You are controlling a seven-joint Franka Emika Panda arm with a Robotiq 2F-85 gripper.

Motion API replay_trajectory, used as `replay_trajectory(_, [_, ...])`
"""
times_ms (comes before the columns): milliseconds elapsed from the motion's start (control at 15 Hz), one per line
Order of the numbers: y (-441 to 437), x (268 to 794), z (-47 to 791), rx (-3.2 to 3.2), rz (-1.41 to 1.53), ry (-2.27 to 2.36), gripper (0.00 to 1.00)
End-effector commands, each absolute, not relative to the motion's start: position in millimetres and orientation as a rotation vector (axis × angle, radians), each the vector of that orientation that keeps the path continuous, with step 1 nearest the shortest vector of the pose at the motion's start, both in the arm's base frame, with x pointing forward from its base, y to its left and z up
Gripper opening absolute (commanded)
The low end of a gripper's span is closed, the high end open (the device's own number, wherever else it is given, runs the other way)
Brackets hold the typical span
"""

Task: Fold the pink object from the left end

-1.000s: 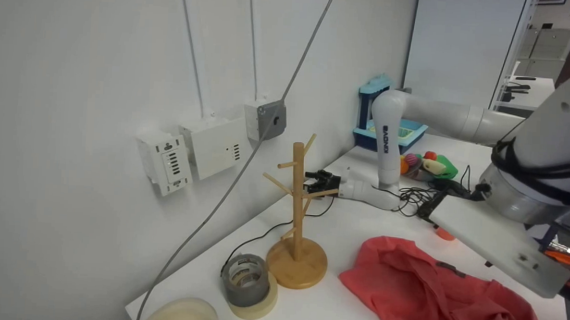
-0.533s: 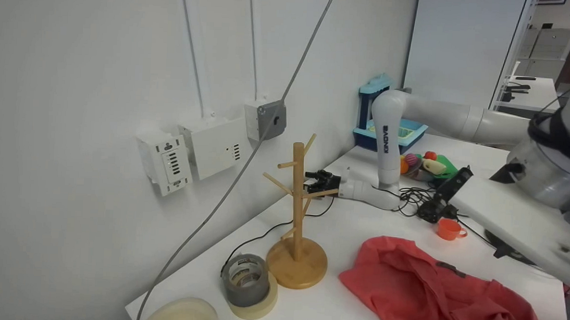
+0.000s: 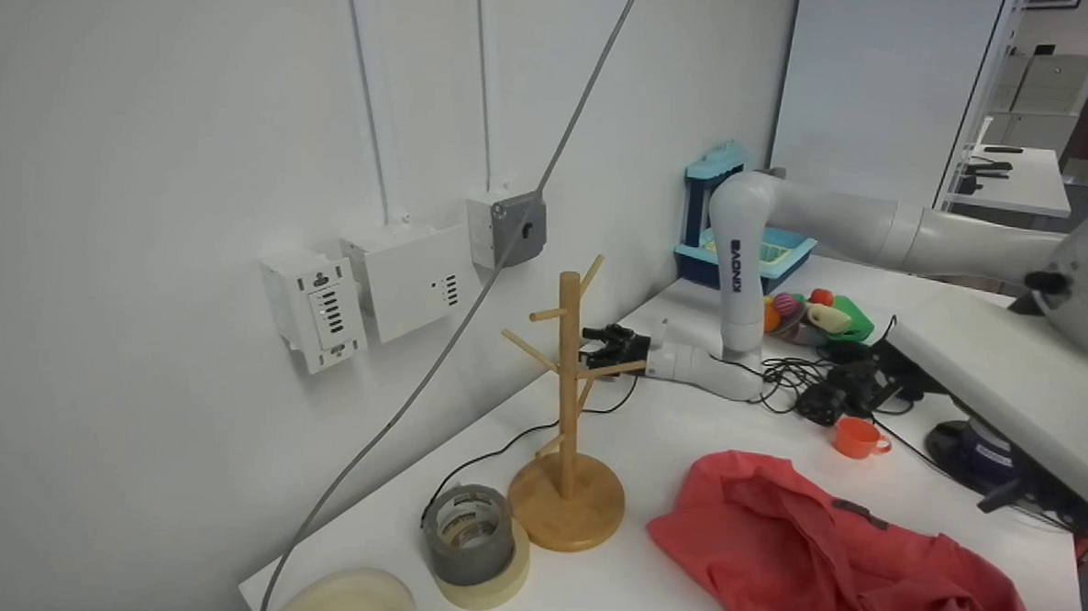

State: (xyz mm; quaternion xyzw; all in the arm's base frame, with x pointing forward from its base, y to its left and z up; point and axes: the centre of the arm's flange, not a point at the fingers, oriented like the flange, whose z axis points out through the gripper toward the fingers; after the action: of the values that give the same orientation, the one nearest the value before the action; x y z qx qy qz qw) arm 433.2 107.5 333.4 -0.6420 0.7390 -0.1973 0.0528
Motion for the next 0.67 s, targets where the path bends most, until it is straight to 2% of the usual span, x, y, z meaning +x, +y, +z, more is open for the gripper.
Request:
replay_trajectory(0, [110, 432, 332, -1.957, -0.6, 2.244, 1.0])
replay_trajectory(533, [104, 430, 325, -2.11, -0.596, 2.15, 1.0])
replay_trajectory(600, [105, 451, 300, -2.189, -0.572, 2.133, 1.0])
